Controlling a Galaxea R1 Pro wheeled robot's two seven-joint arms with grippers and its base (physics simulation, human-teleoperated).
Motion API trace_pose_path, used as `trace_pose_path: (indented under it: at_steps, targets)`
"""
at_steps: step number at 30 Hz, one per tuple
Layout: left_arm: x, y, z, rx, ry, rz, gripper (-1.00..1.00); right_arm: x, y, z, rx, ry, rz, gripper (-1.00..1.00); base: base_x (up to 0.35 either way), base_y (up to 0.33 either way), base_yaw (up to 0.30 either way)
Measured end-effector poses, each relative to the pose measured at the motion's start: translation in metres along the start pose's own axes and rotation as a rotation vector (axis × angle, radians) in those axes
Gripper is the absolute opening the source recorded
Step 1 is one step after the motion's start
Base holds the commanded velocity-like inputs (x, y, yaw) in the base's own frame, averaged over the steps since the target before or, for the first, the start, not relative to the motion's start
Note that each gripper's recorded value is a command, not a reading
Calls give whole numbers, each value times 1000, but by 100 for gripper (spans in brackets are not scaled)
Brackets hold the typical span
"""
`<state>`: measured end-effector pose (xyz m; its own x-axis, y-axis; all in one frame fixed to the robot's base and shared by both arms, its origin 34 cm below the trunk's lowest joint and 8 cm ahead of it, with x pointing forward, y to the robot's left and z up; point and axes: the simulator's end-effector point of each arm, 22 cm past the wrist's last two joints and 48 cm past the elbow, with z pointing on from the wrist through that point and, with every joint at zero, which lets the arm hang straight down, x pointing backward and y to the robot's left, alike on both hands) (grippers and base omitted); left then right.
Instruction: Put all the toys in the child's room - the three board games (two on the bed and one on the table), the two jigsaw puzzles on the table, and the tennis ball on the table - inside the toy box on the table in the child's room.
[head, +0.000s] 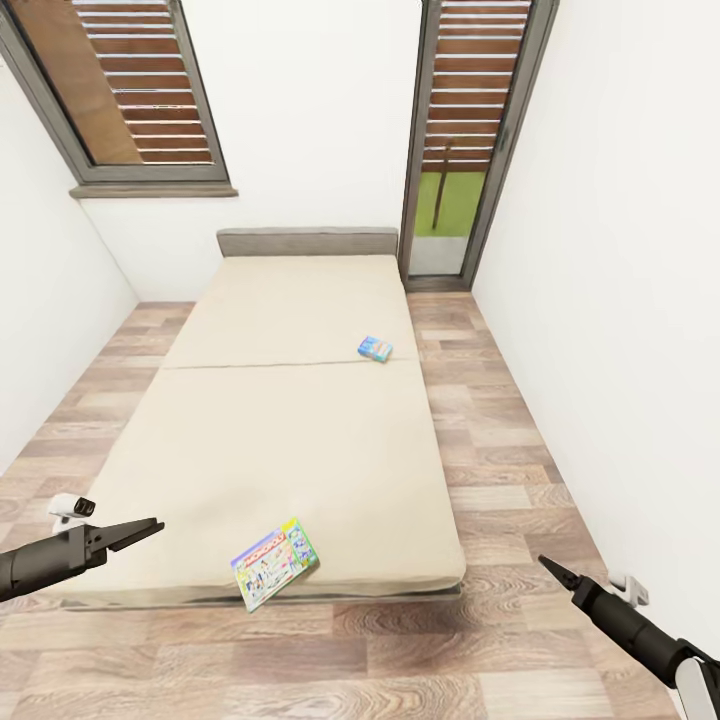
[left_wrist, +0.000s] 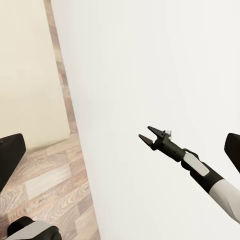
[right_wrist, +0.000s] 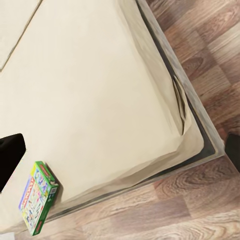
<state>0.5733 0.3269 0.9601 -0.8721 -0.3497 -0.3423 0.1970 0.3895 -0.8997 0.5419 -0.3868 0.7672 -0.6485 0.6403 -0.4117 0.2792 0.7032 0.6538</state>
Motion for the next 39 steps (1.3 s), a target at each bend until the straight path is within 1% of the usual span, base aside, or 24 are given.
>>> trace_pose_path:
  at_steps: [39]
  targets:
    - [-11, -27, -7, 25, -24, 56, 100, -20, 23, -8, -42, -45, -19, 100, 0, 0, 0]
